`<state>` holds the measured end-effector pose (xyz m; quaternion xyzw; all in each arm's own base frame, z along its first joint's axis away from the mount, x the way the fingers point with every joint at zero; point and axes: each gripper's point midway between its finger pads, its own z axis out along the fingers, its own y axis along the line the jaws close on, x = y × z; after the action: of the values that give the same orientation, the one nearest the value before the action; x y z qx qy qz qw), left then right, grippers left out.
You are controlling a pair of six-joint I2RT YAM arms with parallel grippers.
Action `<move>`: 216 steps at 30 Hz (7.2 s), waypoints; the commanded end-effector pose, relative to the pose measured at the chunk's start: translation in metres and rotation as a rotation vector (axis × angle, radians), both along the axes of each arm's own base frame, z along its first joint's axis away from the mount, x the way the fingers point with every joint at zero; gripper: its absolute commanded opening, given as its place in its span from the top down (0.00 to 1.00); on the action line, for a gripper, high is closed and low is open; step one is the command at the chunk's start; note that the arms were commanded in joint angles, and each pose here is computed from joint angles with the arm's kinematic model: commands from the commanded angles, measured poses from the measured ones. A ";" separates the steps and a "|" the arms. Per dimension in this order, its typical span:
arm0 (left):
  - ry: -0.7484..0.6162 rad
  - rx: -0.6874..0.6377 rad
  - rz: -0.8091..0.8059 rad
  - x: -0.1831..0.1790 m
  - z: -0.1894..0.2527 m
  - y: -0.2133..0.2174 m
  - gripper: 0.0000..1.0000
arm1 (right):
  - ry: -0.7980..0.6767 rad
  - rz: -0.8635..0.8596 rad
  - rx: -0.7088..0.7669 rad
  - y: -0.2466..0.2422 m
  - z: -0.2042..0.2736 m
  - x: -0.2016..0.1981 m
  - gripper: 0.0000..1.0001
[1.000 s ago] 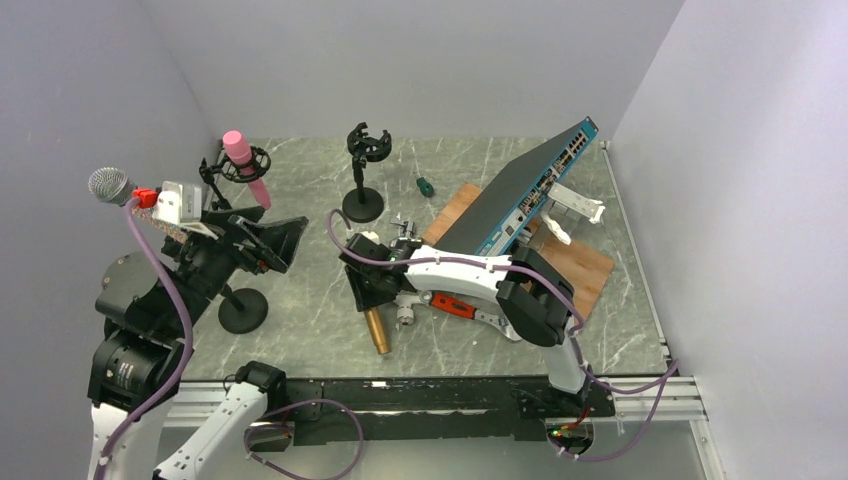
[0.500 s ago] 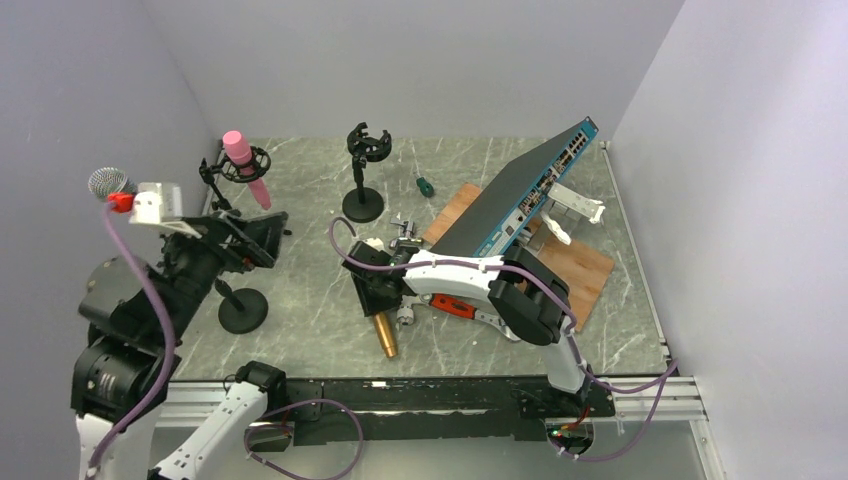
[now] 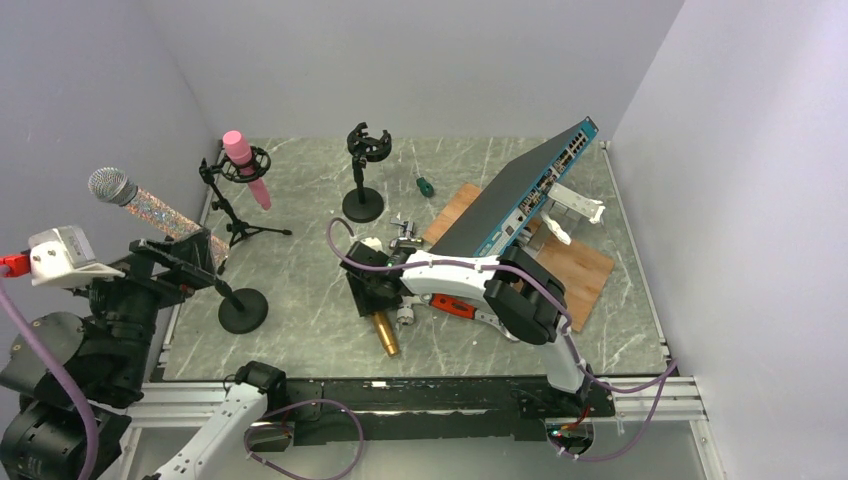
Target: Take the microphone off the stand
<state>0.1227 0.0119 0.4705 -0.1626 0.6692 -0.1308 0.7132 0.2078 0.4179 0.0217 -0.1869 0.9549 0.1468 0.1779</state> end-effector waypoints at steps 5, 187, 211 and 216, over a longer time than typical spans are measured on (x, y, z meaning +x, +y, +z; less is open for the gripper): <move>0.195 0.119 0.380 0.002 -0.055 0.063 0.01 | -0.060 0.041 0.020 0.009 0.013 0.008 0.40; -0.027 0.382 -0.777 0.072 -0.142 -0.142 0.01 | -0.516 1.067 0.975 0.071 0.344 -0.016 1.00; -0.083 0.490 -0.856 0.077 -0.149 -0.152 1.00 | -0.506 1.042 0.993 0.061 0.347 -0.009 1.00; -0.098 0.491 -0.799 0.079 -0.148 -0.146 1.00 | -0.555 1.001 1.002 0.063 0.356 -0.003 1.00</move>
<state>0.1984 -0.1397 0.3113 0.2893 0.6748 -0.2663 0.6245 0.2080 0.4826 0.3509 -0.5369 0.5129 0.5687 0.3539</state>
